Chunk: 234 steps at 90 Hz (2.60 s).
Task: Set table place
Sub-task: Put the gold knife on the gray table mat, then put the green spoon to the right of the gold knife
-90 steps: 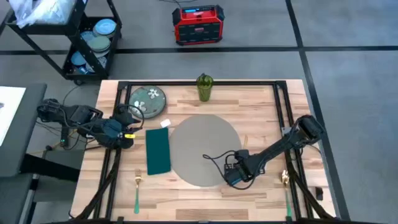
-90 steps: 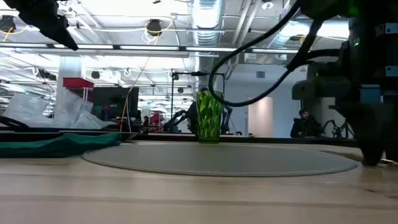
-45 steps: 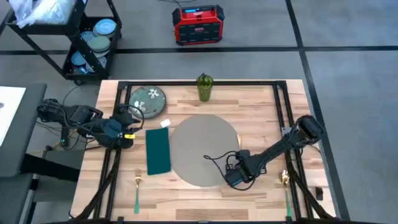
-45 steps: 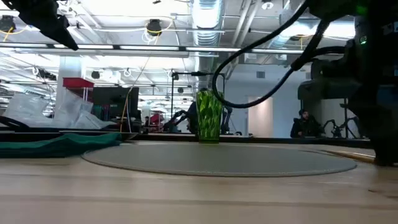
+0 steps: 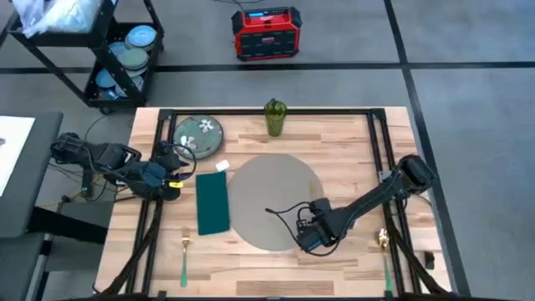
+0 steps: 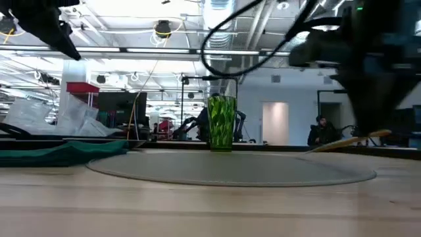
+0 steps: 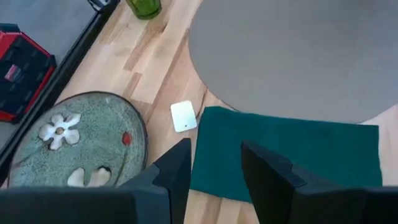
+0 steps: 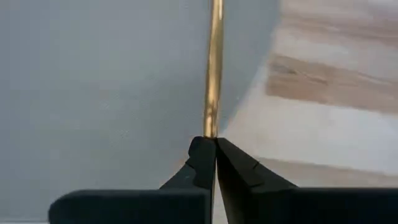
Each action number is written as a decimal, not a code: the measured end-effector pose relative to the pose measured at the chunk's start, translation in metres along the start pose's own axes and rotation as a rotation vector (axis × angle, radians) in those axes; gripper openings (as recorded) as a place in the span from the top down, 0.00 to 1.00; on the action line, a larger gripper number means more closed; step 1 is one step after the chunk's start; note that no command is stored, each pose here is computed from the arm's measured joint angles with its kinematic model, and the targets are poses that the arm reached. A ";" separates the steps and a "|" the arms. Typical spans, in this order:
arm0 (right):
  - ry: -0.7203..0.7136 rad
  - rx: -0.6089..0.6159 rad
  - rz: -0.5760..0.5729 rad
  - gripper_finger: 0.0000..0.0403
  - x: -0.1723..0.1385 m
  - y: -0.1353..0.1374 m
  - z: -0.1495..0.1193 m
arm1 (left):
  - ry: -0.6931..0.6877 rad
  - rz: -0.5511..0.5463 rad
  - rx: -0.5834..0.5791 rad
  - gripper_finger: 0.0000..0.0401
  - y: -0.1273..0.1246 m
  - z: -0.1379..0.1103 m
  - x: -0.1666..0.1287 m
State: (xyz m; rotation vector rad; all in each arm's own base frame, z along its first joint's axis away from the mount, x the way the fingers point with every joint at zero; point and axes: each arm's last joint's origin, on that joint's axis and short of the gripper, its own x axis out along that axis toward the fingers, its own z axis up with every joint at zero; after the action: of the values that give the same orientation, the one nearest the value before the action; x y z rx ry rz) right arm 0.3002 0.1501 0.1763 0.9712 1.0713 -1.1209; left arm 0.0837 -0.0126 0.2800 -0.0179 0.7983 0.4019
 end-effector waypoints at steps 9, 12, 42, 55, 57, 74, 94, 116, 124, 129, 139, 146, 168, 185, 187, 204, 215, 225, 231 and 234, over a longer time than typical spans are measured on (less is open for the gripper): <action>0.005 -0.024 0.043 1.00 0.003 0.009 0.012 | 0.013 0.006 -0.008 0.69 -0.001 -0.003 0.003; 0.000 -0.023 0.052 1.00 0.004 0.011 0.016 | 0.018 0.008 -0.007 0.69 -0.001 -0.004 0.004; -0.036 -0.032 0.040 1.00 0.011 0.016 0.044 | 0.028 0.013 -0.016 0.69 -0.002 -0.006 0.007; -0.063 -0.062 -0.084 0.99 0.010 0.003 0.044 | 0.028 0.013 -0.025 0.69 -0.002 -0.006 0.007; -0.058 -0.065 -0.126 0.99 0.009 -0.001 0.042 | 0.028 0.013 -0.026 0.69 -0.002 -0.006 0.007; 0.078 -0.122 -0.325 0.88 -0.003 -0.028 0.008 | 0.033 -0.006 -0.042 0.69 -0.002 -0.006 0.007; 0.111 0.076 -0.360 0.65 -0.019 -0.056 -0.058 | 0.034 -0.014 -0.047 0.69 -0.003 -0.006 0.007; 0.285 0.054 -0.616 0.51 -0.035 -0.095 -0.099 | 0.032 -0.015 -0.020 0.69 -0.003 -0.006 0.007; 0.305 0.032 -0.660 0.52 -0.036 -0.106 -0.108 | 0.031 -0.015 -0.019 0.69 -0.003 -0.006 0.007; 0.317 0.017 -0.660 0.55 -0.034 -0.110 -0.113 | 0.031 -0.015 -0.019 0.69 -0.003 -0.006 0.007; 0.361 0.002 -0.665 0.61 -0.025 -0.117 -0.119 | 0.028 -0.017 -0.022 0.69 -0.003 -0.005 0.007; 0.389 -0.010 -0.649 0.66 -0.016 -0.120 -0.122 | 0.027 -0.018 -0.030 0.69 -0.003 -0.005 0.007; 0.389 -0.020 -0.652 0.93 -0.003 -0.126 -0.120 | 0.027 -0.017 -0.034 0.69 -0.003 -0.005 0.007; 0.381 -0.032 -0.658 0.99 -0.004 -0.129 -0.121 | 0.016 0.005 -0.041 0.69 -0.002 -0.005 0.007; 0.382 -0.035 -0.659 0.99 -0.004 -0.129 -0.122 | 0.015 0.007 -0.046 0.69 -0.002 -0.005 0.007; 0.439 -0.109 -0.639 1.00 0.003 -0.138 -0.129 | -0.003 0.039 -0.069 0.69 -0.001 -0.004 0.007; 0.520 -0.192 -0.623 1.00 0.007 -0.139 -0.132 | -0.004 0.043 -0.065 0.69 -0.001 -0.005 0.007; 0.509 -0.197 -0.641 1.00 0.007 -0.140 -0.131 | -0.005 0.052 -0.065 0.69 -0.001 -0.005 0.007; 0.515 -0.204 -0.647 1.00 0.007 -0.142 -0.132 | -0.004 0.057 -0.070 0.69 -0.001 -0.005 0.007; 0.521 -0.212 -0.647 1.00 0.007 -0.142 -0.133 | -0.003 0.060 -0.073 0.69 0.000 -0.005 0.007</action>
State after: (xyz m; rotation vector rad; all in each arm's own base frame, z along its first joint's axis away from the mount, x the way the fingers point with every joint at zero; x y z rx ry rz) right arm 0.1400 0.2520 0.1321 0.7777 1.9844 -1.2535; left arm 0.0845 -0.0115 0.2715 -0.0616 0.7820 0.4878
